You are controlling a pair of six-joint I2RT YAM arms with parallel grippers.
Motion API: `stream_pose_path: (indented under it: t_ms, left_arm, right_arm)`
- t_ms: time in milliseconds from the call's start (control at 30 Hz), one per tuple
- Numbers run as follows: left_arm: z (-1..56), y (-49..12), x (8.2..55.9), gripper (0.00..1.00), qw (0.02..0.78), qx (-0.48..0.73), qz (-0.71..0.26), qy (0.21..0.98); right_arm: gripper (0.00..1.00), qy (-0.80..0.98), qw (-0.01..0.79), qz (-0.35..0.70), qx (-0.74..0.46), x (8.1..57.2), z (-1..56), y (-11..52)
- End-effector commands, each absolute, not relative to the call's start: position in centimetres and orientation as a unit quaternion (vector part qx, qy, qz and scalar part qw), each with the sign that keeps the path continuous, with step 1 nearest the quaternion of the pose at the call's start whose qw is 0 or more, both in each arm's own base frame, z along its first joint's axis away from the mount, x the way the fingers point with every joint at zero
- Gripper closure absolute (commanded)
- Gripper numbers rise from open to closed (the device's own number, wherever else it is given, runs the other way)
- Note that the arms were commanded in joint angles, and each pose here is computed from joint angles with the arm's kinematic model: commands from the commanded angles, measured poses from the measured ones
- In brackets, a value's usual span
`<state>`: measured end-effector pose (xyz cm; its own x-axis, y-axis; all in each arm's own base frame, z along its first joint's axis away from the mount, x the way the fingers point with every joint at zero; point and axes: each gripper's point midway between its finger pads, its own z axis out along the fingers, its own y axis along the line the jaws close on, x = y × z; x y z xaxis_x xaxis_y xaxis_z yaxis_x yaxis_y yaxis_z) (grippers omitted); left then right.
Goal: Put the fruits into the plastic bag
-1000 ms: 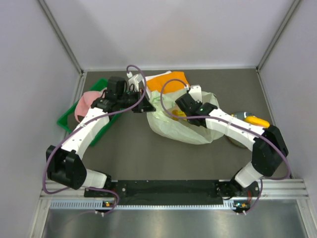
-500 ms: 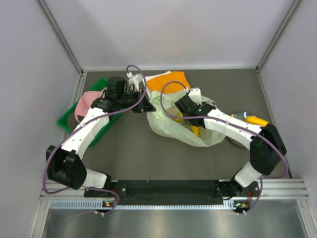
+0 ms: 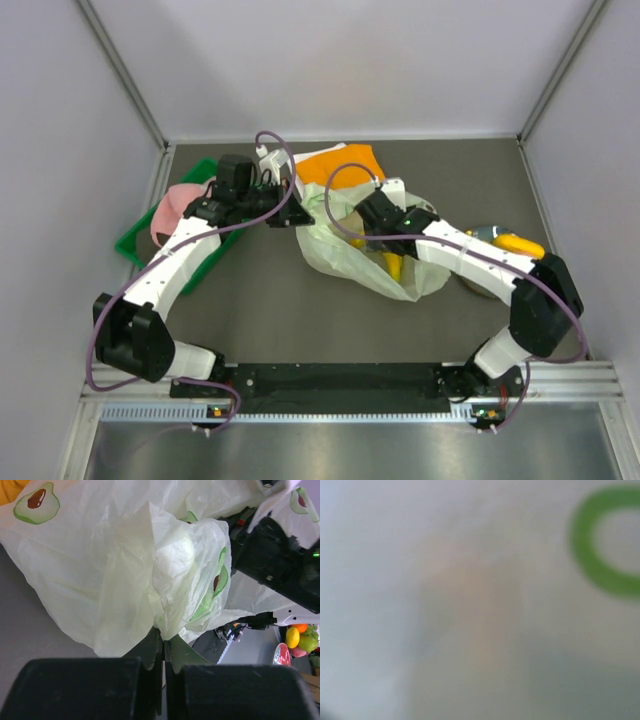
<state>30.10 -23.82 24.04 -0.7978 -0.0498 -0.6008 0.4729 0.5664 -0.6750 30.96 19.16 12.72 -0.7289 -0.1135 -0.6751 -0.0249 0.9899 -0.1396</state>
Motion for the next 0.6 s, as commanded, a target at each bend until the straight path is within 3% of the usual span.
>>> stream_pose_path:
  t_ms: [0, 567]
  left_arm:
    - [25.4, -23.8, 30.2, 1.0, 0.319, 0.145, -0.452, 0.82]
    - [25.0, -23.8, 30.2, 1.0, 0.314, 0.14, -0.454, 0.822]
  right_arm:
    - [0.31, 0.901, 0.43, 0.052, -0.023, 31.0, 19.0, 21.6]
    - [0.36, 0.823, 0.476, 0.264, -0.166, 27.1, 27.5, 28.3]
